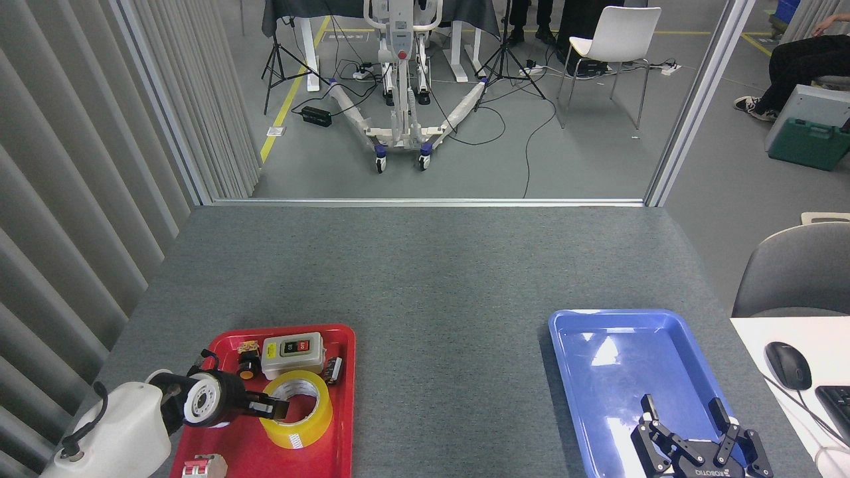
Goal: Place and move tape with both arms
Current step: 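Grasp the yellow tape roll with the left hand and lift it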
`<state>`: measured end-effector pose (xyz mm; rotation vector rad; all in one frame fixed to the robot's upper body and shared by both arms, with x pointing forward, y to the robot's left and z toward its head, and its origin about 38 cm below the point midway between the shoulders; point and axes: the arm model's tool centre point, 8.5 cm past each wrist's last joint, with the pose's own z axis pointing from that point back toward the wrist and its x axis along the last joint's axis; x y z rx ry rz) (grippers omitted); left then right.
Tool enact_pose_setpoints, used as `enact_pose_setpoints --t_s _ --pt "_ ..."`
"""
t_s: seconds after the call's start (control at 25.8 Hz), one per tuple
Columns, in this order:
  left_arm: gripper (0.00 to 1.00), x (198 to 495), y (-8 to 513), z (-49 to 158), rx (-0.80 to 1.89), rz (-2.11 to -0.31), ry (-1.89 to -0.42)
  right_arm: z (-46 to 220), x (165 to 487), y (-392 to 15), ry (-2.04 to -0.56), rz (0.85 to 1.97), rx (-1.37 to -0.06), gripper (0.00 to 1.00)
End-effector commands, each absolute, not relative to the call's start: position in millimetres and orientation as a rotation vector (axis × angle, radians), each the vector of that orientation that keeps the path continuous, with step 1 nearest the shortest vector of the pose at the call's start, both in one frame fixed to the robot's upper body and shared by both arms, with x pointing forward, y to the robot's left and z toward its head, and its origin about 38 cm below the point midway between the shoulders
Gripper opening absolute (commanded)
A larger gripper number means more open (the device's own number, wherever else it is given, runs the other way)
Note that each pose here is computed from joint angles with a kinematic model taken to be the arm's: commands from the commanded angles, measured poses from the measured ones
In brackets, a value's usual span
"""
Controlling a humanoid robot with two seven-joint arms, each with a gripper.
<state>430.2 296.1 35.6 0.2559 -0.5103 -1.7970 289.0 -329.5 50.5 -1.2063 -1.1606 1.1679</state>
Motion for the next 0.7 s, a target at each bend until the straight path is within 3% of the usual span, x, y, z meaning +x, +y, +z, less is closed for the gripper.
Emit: enact_pose_setpoints --t_s 0.0,0.19,0.27,0.39,0.66 --pt "0.62 432 297 33 0.251 -1.821 -0.484 50 289 -329 -1.16 1.171 -1.205 0.99" --pt "0.47 428 297 32 0.207 -1.845 -0.434 50 289 -328 -1.163 1.174 -1.201 1.0" --pt "0.34 428 298 31 0.186 -1.883 -0.446 50 289 -328 -1.164 1.174 -1.201 1.0" --pt "0.0 426 296 31 0.135 -1.978 -0.489 51 289 -326 -1.172 1.176 -1.199 1.0" --pt "0.0 435 297 50 0.155 -1.969 -0.579 52 289 -323 -1.193 1.19 -1.188 0.99"
